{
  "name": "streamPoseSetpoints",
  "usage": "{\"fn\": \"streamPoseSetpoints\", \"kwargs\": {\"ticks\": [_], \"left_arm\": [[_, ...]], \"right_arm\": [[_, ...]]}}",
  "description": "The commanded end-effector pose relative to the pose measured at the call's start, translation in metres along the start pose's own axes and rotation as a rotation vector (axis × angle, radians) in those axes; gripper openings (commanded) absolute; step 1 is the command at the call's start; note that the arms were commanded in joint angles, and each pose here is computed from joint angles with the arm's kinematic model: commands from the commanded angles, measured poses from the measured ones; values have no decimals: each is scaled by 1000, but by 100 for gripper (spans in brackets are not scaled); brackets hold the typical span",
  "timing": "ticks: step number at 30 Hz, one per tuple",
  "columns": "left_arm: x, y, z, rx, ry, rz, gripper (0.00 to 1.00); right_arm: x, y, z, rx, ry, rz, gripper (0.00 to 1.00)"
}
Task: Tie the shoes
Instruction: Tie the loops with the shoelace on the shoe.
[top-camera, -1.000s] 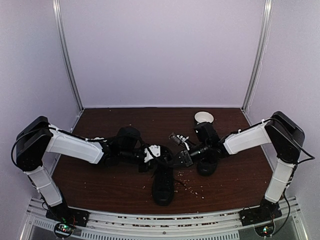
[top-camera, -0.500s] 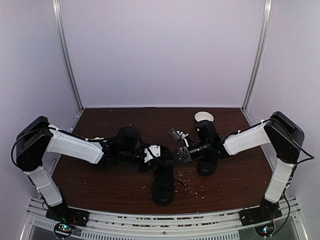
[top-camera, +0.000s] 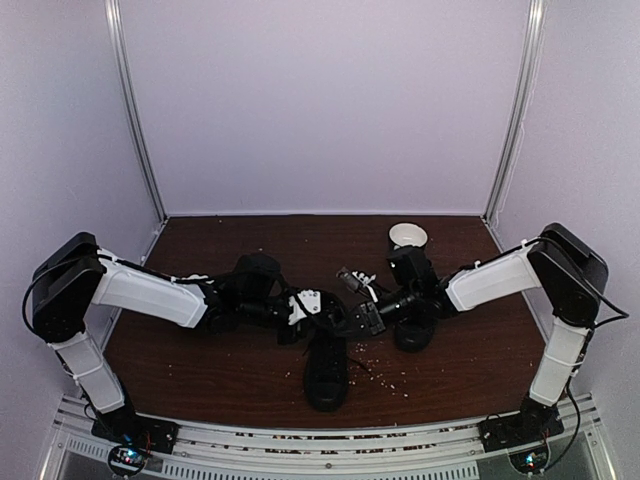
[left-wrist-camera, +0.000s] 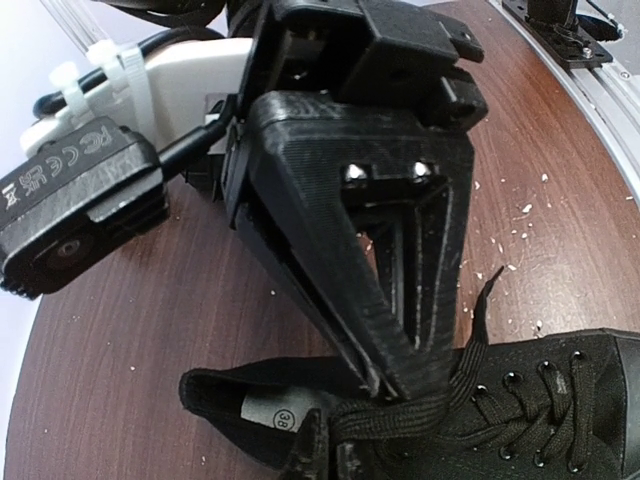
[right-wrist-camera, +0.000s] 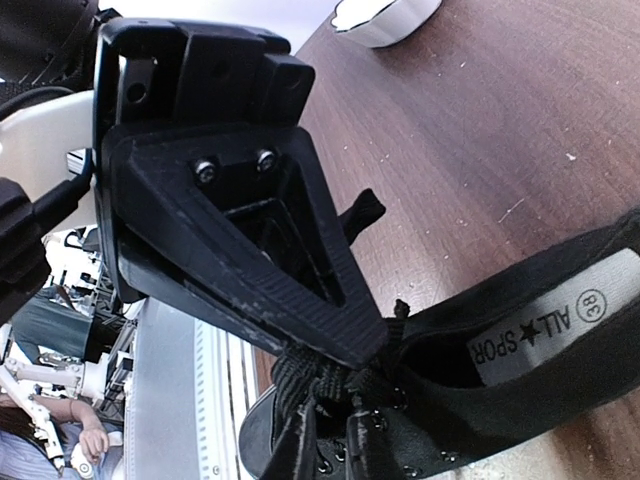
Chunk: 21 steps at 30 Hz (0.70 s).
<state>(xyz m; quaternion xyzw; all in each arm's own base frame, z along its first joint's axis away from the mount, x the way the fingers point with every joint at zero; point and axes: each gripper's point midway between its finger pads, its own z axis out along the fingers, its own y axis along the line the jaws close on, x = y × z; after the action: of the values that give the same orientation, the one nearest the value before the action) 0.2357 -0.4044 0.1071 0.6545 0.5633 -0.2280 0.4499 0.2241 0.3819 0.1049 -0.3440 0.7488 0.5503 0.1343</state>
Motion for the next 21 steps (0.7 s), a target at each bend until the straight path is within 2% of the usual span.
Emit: {"fn": "streamPoseSetpoints", "kwargs": {"ticks": [1,8,14,18,21], "left_arm": [[-16,9,-3,-26,-60,13,0],[-14,6,-2,-15,-59,8,0],[-17,7,-3,-15,-70,9,0],[-17,5,-3,-11,-69,7,0],[-17,5,-3,-10,-73,6,0]], "right_arm": [[-1,7,6,-17,3,-22,12],[-15,10,9,-56,-84,8,17],[-17,-1,10,-5,-108,26,16],[-14,-13,6,67,-101,30,11],[-14,-20,6,104,-97,40,13]]}}
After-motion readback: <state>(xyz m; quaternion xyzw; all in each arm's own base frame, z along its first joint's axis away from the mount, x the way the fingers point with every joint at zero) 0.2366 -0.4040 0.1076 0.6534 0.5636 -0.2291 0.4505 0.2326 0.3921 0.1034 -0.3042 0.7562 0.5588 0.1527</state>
